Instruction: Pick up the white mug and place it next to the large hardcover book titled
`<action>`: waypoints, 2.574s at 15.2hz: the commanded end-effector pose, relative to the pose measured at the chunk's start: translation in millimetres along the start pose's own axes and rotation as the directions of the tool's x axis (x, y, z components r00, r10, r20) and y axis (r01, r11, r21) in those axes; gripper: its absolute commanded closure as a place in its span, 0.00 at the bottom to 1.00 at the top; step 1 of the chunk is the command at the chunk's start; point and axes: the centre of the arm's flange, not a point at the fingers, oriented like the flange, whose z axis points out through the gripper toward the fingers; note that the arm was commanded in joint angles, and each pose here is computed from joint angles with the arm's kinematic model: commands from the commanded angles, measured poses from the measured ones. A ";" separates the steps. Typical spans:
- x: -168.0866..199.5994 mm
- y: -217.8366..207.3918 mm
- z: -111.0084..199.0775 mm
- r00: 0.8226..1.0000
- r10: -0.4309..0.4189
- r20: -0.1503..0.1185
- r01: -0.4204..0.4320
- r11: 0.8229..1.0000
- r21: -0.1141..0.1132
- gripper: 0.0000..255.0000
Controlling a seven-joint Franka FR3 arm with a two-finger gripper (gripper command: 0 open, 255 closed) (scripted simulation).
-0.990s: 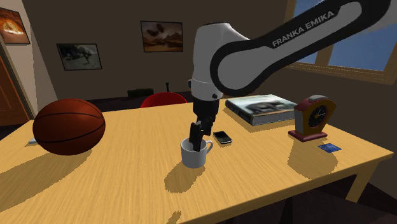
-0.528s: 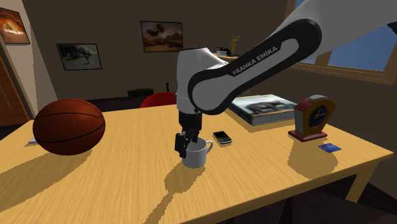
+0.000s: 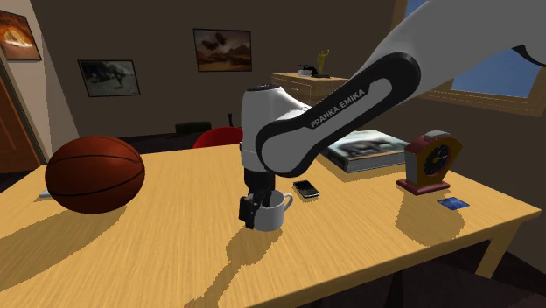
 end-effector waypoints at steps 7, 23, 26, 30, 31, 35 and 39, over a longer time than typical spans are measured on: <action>-0.1 0.5 1.6 1.000 0.000 -0.001 0.000 1.000 0.000 1.00; 3.1 2.3 -35.1 1.000 0.000 -0.001 0.000 1.000 0.000 1.00; 4.5 3.1 -50.9 1.000 0.000 -0.001 0.000 1.000 0.000 1.00; 6.4 4.1 -71.9 1.000 0.000 -0.001 0.000 1.000 0.000 1.00; 6.9 4.4 -77.2 1.000 0.000 -0.001 0.000 1.000 0.000 1.00; 8.7 5.4 -98.2 1.000 0.000 -0.001 0.000 1.000 0.000 1.00; 10.6 6.5 -119.2 1.000 0.000 -0.001 0.000 1.000 0.000 1.00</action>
